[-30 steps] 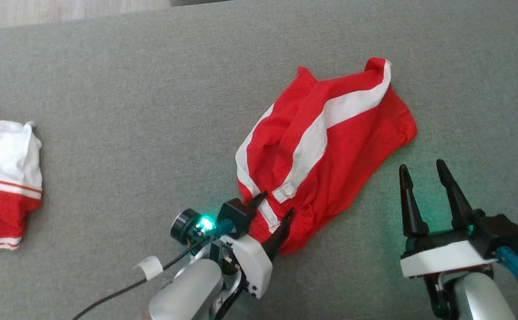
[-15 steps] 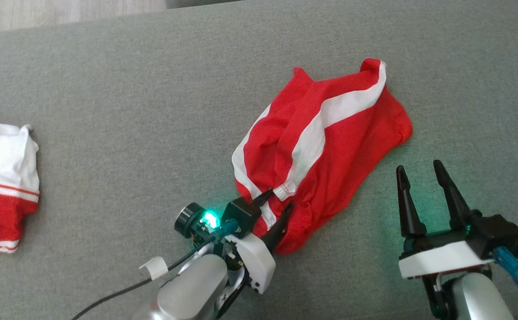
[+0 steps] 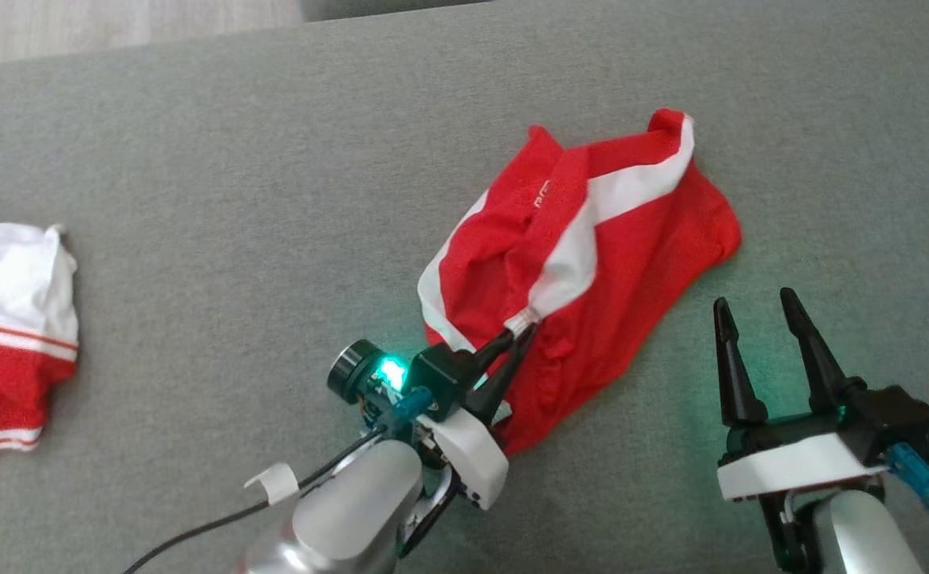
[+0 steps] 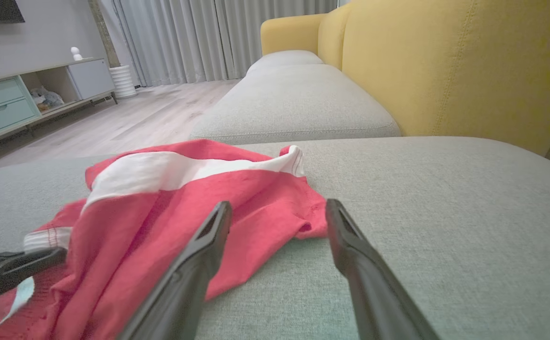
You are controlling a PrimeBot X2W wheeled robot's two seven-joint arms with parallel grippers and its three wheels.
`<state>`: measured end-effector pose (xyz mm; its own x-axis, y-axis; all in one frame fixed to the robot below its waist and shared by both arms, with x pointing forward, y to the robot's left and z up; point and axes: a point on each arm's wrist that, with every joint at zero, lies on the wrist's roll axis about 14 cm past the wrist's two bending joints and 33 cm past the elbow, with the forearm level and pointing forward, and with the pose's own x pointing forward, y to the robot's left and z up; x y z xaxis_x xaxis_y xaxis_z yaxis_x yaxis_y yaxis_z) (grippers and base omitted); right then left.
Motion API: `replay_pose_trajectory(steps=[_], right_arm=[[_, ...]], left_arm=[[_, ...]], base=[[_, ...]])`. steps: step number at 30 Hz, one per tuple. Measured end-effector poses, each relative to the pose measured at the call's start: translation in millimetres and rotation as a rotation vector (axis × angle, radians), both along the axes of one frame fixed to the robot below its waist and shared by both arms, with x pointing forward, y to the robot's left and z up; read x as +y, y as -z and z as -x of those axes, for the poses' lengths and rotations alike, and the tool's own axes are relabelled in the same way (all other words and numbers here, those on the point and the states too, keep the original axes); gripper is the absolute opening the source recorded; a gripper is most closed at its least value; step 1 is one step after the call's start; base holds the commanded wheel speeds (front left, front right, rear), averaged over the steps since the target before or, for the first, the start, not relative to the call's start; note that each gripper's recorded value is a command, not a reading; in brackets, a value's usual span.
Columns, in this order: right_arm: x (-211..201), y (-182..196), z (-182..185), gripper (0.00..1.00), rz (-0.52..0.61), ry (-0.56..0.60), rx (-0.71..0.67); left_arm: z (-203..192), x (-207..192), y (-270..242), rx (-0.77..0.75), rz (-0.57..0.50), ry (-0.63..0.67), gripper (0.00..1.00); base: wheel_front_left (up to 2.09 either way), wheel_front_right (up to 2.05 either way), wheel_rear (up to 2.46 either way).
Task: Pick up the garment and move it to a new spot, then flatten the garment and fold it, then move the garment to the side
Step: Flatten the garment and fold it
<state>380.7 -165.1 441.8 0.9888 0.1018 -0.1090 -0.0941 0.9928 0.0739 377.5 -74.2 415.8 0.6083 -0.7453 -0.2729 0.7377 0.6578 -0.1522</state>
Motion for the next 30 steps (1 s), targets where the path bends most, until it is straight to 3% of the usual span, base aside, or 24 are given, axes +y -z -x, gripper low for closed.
replay_pose_trajectory(steps=[7, 15, 21, 30], right_arm=[[13, -1, -7, 1.0, -0.009, -0.037, -0.007], [37, -1, -22, 1.0, -0.055, -0.098, -0.015], [67, 22, -41, 1.0, -0.139, -0.197, 0.064], [57, 26, -119, 1.0, 0.053, -0.403, 0.191]], left_arm=[[-9, 20, -26, -0.079, 0.033, -0.042, 0.0], [-3, 106, -36, -0.102, -0.099, -0.159, 0.0], [-1, 146, -45, -0.105, -0.18, -0.194, 0.0], [0, 158, -43, -0.073, -0.187, -0.214, 0.0]], base=[[0.0, 0.0, 0.0], [0.0, 0.0, 0.0], [0.0, 0.0, 0.0], [0.0, 0.0, 0.0]])
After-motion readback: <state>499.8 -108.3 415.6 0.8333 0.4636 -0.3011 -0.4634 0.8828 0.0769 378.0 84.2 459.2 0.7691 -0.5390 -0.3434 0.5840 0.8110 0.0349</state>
